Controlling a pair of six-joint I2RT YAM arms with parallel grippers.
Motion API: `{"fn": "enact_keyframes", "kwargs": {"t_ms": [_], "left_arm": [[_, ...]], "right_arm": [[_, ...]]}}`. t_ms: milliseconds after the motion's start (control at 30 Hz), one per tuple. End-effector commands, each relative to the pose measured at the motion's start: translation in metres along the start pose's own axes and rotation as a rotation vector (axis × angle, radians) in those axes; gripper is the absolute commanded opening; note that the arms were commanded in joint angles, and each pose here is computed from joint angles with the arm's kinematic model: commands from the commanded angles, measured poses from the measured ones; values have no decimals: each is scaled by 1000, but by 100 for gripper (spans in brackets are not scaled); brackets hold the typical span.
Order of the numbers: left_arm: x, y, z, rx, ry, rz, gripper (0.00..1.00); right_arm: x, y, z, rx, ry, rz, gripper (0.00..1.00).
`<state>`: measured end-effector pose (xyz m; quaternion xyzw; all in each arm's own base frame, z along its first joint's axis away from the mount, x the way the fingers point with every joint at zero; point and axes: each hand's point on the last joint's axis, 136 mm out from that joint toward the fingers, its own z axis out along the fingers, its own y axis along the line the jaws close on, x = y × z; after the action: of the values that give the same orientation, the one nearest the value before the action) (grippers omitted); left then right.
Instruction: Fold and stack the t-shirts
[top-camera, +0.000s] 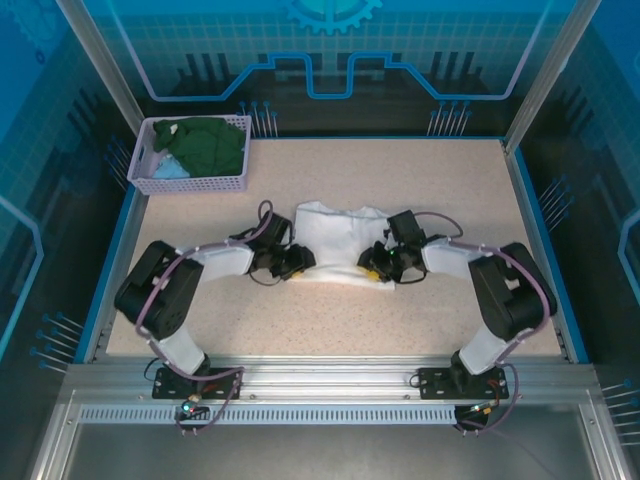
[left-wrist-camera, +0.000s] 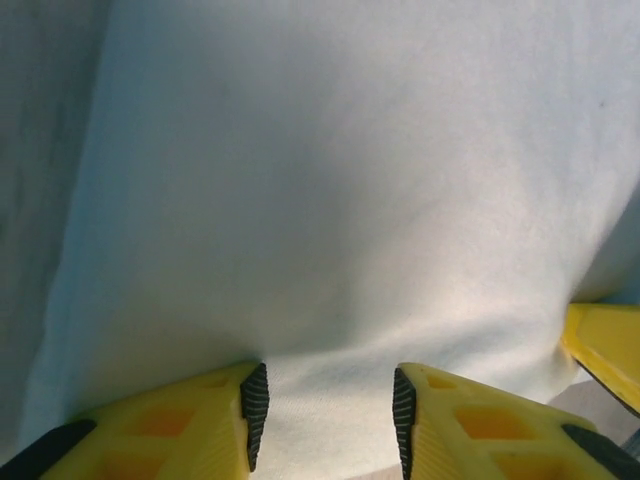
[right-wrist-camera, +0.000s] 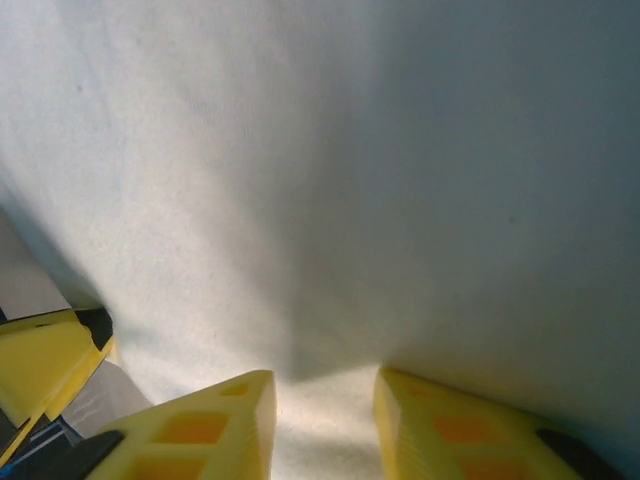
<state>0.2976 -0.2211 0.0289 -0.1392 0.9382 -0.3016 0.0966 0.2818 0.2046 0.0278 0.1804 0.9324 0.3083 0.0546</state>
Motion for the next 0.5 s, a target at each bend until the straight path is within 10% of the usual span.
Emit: {"fn": "enact_keyframes", "kwargs": {"t_ms": [0,233,467], "left_arm": [[40,45,-16,-126,52,-46,44],[-3,-10,-80,-83,-118,82,65],[-104,-26,-74,-41,-225,34,71]], "right_arm": [[26,-37,-19,172,-44,24,43],[-15,-3,-90,144,-318,-151,63],[-87,16,-88,143,-284,-293,62]]}}
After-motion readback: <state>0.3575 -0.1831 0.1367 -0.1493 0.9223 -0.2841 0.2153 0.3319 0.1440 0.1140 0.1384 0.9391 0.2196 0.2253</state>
